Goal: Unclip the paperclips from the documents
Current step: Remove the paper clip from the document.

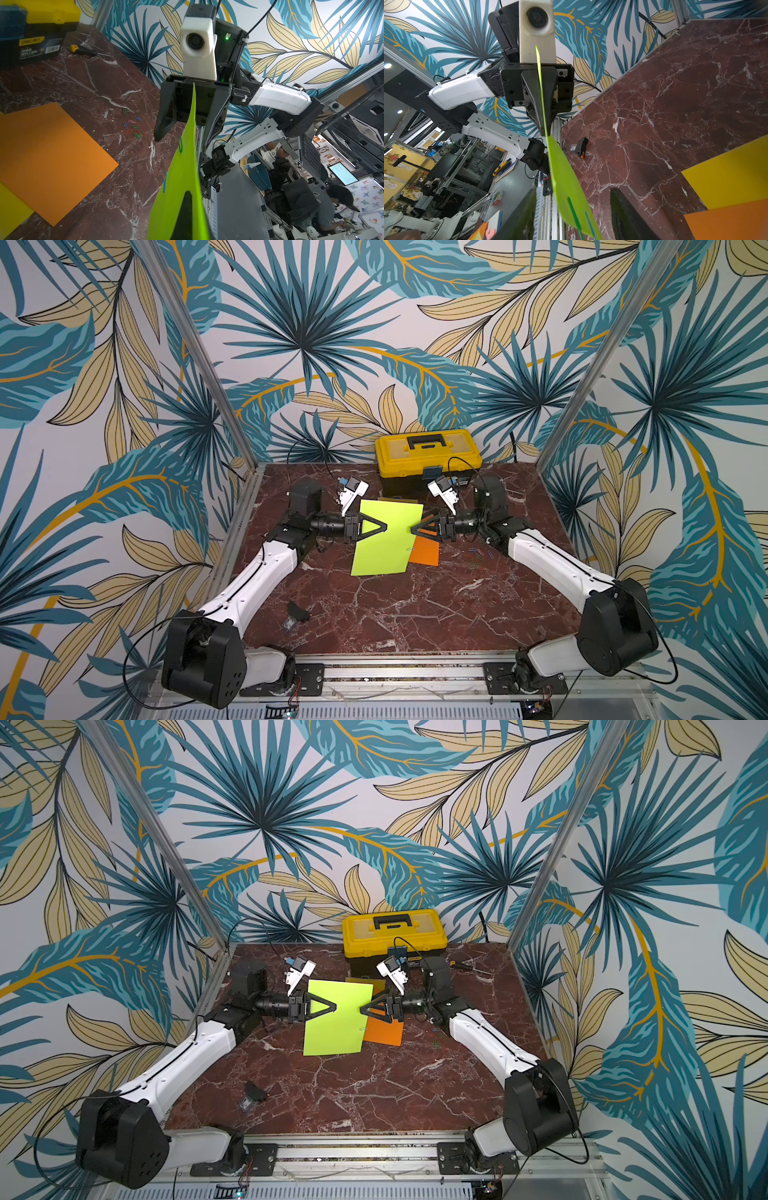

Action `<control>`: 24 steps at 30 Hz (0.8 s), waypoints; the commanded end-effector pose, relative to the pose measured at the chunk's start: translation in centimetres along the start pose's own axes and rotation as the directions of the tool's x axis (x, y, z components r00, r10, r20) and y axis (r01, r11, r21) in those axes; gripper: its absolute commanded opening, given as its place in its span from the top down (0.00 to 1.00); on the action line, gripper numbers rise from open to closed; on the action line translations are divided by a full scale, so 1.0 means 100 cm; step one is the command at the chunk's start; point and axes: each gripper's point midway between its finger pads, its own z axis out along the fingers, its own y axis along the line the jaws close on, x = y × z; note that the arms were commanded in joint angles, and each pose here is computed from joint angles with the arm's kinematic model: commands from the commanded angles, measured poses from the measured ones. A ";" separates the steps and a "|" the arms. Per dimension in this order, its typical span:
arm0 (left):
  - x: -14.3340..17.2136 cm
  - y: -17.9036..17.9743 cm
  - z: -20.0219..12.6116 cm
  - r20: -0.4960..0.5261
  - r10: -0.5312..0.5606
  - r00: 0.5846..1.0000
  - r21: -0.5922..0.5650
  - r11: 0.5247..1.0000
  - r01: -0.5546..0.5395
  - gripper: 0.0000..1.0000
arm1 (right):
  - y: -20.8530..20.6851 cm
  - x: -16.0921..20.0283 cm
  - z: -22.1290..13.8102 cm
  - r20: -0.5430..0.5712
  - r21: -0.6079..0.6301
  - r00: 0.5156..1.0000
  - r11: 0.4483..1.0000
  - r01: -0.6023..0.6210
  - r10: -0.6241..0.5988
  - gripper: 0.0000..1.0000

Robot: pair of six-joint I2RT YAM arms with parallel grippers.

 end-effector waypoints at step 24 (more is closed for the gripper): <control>-0.003 -0.002 -0.006 0.017 0.031 0.999 -0.008 0.999 -0.031 1.00 | 0.022 0.017 -0.010 -0.036 -0.034 0.999 0.999 -0.005 0.003 0.73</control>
